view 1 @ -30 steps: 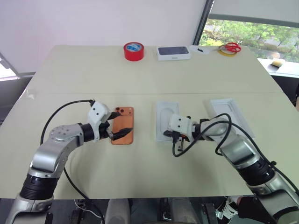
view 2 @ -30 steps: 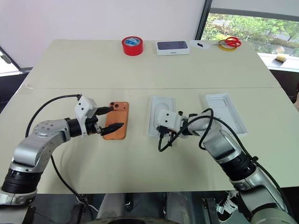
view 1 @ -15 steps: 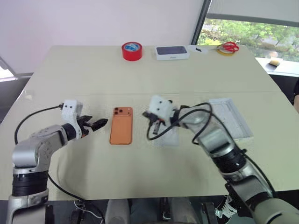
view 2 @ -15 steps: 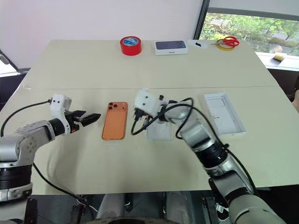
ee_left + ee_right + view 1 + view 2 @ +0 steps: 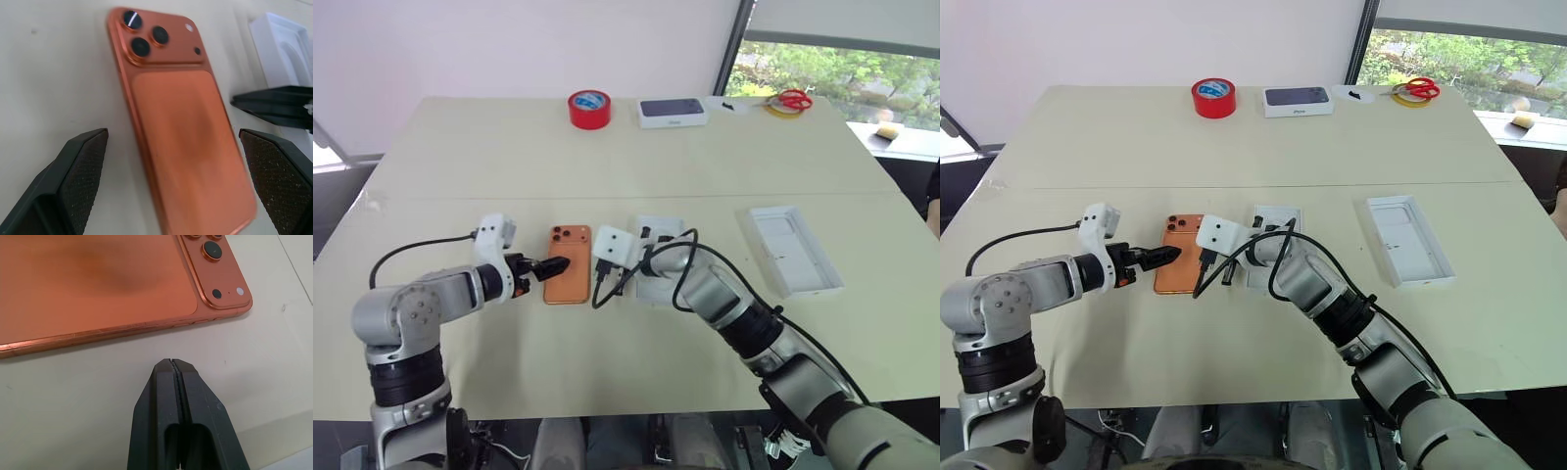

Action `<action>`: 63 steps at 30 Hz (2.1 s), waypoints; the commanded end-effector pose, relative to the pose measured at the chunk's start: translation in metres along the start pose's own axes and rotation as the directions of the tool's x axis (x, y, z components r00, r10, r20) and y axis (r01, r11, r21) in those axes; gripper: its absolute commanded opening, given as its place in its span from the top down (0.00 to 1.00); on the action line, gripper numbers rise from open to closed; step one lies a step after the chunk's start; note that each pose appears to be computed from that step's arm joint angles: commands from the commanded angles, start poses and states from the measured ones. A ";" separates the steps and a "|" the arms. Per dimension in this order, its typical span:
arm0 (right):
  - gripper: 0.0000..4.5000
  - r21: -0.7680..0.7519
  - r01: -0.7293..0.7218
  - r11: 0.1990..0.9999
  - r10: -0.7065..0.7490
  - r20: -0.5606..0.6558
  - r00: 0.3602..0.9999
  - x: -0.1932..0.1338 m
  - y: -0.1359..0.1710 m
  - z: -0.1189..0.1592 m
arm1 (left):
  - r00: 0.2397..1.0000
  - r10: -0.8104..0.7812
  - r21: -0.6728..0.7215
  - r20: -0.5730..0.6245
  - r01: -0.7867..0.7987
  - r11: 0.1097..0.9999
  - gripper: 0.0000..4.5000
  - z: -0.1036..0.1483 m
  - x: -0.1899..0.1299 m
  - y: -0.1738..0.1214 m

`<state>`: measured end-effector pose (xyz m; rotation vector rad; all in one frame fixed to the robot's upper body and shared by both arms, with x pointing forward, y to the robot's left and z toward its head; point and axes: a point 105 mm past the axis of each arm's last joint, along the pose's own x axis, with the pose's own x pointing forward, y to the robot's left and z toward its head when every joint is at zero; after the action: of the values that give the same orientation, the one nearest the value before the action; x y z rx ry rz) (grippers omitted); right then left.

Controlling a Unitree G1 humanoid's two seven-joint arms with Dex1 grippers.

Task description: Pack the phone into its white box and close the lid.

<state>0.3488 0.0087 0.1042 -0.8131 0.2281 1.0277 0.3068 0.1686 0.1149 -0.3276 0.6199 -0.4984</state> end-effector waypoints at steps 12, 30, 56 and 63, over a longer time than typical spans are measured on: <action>1.00 -0.041 -0.034 0.999 0.036 0.049 0.998 0.001 0.011 0.011 | 0.969 -0.248 -0.134 -0.024 0.242 0.961 0.00 -0.013 0.020 -0.047; 1.00 -0.043 -0.031 0.999 0.033 0.047 0.998 0.001 0.013 0.008 | 0.987 -0.146 -0.221 0.063 0.156 0.963 0.12 0.007 0.011 -0.018; 1.00 0.100 0.104 0.989 -0.129 0.278 0.952 -0.109 -0.027 0.015 | 0.898 -0.290 -0.404 0.330 0.412 0.817 0.99 0.049 0.015 -0.046; 1.00 0.348 0.154 0.925 -0.238 0.213 0.948 -0.171 -0.030 -0.050 | 0.899 -0.390 -0.439 0.199 0.438 0.785 0.99 0.031 0.056 -0.101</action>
<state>0.3007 -0.1377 0.1598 -0.4004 0.1405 0.8798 0.3305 0.0733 0.1482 -0.9934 0.5703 -0.7149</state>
